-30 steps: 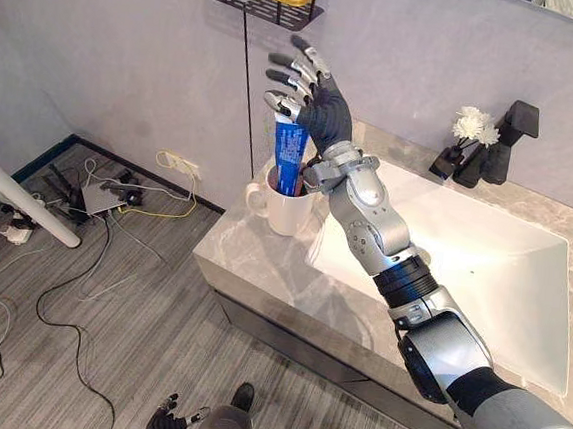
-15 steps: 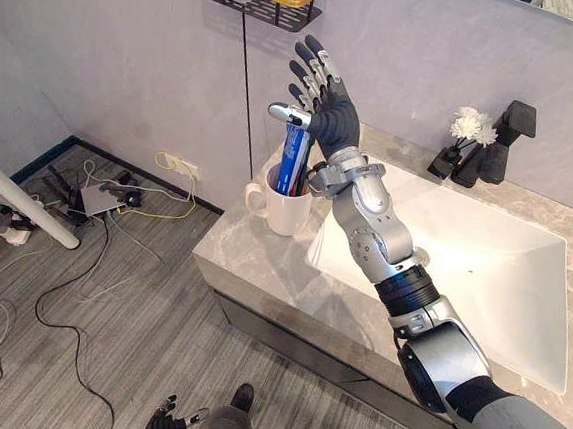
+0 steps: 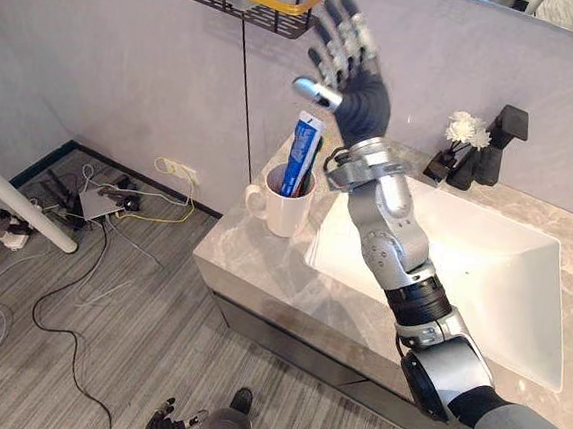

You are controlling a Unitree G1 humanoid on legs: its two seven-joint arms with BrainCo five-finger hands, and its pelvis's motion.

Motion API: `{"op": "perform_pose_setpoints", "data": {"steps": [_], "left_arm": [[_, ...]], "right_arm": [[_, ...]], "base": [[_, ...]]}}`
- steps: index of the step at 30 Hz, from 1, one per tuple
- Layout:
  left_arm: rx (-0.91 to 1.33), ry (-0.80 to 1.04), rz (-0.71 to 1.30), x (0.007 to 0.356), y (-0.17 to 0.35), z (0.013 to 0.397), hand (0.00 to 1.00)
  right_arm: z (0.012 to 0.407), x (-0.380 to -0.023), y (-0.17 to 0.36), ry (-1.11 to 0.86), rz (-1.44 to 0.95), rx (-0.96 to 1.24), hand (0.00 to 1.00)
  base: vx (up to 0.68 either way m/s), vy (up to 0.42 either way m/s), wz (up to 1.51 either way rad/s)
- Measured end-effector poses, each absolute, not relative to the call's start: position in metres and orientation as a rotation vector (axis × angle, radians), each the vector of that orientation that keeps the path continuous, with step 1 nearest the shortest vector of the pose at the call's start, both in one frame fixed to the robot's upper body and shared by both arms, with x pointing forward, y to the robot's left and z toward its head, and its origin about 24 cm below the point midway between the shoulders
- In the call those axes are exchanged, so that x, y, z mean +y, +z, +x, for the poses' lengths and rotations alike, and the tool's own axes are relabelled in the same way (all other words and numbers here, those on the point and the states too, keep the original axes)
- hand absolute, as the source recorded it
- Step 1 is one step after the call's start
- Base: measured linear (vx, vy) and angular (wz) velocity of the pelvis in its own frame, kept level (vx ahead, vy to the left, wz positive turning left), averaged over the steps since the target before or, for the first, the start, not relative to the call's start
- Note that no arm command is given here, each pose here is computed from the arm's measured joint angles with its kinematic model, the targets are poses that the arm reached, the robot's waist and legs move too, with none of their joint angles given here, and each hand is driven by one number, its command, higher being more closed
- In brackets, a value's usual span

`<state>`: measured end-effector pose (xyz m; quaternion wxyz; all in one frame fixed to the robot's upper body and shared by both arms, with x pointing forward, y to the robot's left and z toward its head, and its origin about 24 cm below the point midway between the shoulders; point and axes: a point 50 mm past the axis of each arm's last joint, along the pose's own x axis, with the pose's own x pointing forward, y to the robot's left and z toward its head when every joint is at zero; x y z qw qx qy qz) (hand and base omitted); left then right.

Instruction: Organize washtable

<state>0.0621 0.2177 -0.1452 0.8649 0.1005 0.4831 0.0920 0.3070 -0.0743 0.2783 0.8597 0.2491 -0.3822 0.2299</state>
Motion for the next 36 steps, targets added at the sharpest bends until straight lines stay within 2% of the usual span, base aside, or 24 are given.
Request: {"op": "perform_pose_setpoints", "data": {"steps": [5, 6, 9, 14, 16, 21, 25, 26, 29, 31, 36], "left_arm": [[1.024, 0.204, 0.203, 0.219, -0.146, 0.060, 0.00], [1.030, 0.206, 0.202, 0.219, -0.146, 0.058, 0.00], [1.040, 0.214, 0.199, 0.220, -0.147, 0.055, 0.00], [1.059, 0.216, 0.197, 0.221, -0.149, 0.050, 0.00], [1.073, 0.218, 0.194, 0.220, -0.150, 0.047, 0.00], [1.097, 0.194, 0.185, 0.216, -0.152, 0.043, 0.00], [1.125, 0.191, 0.173, 0.213, -0.155, 0.037, 0.00], [1.126, 0.181, 0.164, 0.211, -0.156, 0.038, 0.00], [1.124, 0.172, 0.157, 0.210, -0.156, 0.039, 0.00], [1.118, 0.171, 0.158, 0.210, -0.156, 0.042, 0.00], [1.114, 0.169, 0.152, 0.207, -0.156, 0.044, 0.00]], "right_arm": [[0.286, -0.124, 0.293, 0.371, 0.541, -0.977, 0.00], [0.278, -0.144, 0.297, 0.308, 0.540, -1.049, 0.00], [0.262, -0.176, 0.301, 0.201, 0.528, -1.156, 0.00], [0.221, -0.242, 0.309, -0.078, 0.447, -1.364, 0.00], [0.211, -0.259, 0.307, -0.162, 0.413, -1.391, 0.00], [0.167, -0.321, 0.281, -0.531, 0.289, -1.405, 0.00], [0.151, -0.353, 0.247, -0.753, 0.235, -1.252, 0.00], [0.145, -0.369, 0.225, -0.876, 0.172, -1.117, 0.00], [0.136, -0.388, 0.195, -1.020, 0.125, -0.940, 0.00], [0.122, -0.402, 0.153, -1.202, 0.124, -0.729, 0.00], [0.095, -0.403, 0.081, -1.415, 0.107, -0.337, 0.00]], "base": [[-0.03, -0.002, -0.06], [0.00, 0.000, 0.00], [-0.01, 0.000, -0.02], [-0.03, -0.002, -0.10], [-0.02, -0.003, -0.13], [-0.02, -0.004, -0.07], [-0.01, -0.002, -0.10], [-0.01, -0.003, -0.11], [0.00, -0.003, -0.04], [-0.02, -0.010, -0.08], [0.01, -0.001, -0.12]]}}
